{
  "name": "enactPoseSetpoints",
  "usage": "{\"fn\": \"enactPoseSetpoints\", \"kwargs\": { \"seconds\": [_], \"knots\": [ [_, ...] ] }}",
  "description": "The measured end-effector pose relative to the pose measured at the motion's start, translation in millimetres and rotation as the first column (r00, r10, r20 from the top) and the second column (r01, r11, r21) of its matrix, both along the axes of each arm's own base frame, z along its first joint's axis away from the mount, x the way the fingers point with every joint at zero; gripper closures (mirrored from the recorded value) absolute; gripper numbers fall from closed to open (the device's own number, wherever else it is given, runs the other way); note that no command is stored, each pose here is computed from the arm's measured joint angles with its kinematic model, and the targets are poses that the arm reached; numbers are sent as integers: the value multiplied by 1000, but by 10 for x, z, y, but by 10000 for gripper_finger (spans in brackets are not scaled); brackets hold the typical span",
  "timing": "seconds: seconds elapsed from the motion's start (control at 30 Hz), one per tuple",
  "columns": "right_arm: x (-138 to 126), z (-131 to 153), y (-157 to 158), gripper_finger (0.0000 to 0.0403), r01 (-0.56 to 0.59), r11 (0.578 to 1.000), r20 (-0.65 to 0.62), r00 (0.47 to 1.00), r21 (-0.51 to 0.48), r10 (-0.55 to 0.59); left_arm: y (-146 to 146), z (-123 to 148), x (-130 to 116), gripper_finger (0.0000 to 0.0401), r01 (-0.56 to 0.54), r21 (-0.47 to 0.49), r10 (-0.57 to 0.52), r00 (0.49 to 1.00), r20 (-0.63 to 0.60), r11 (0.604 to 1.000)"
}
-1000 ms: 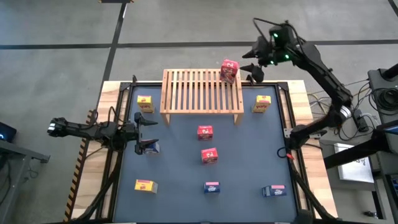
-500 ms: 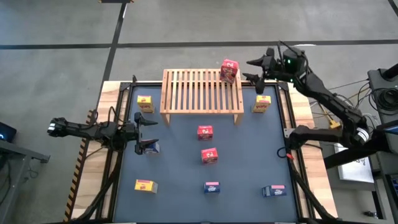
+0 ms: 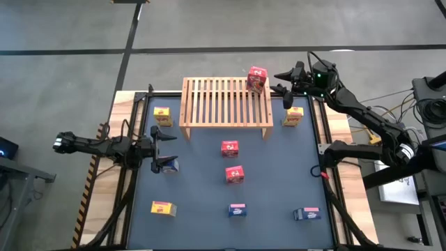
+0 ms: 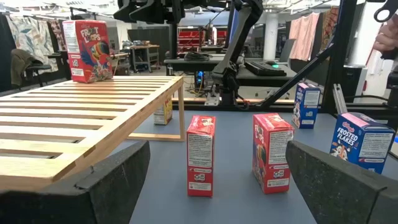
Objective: Stack cereal on shelf
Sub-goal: Put the bottom right red cereal box on the shelf
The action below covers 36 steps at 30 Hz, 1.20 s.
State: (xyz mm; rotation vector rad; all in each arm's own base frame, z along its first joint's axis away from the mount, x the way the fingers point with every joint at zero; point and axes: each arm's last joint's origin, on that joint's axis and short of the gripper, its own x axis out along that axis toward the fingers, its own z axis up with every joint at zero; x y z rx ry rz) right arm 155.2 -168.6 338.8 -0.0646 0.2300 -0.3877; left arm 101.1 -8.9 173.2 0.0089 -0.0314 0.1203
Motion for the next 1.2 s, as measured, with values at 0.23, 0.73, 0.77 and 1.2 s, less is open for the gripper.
{"fn": "enactPoseSetpoints", "kwargs": {
  "seconds": [0.23,0.73,0.77,1.2],
  "knots": [
    [11,64,-11,152,2,999,83,997,-38,2,0,1,0,42,0,0,0,1000,0,1000],
    [-27,-140,-86,170,73,996,131,989,-51,-66,0,0,0,42,0,0,0,1000,0,1000],
    [-33,-169,-92,170,79,996,146,987,-47,-71,0,0,0,42,0,0,0,1000,0,1000],
    [-58,-341,-243,174,104,994,189,977,-17,-99,0,0,0,42,0,0,0,1000,0,1000]
  ]
}}
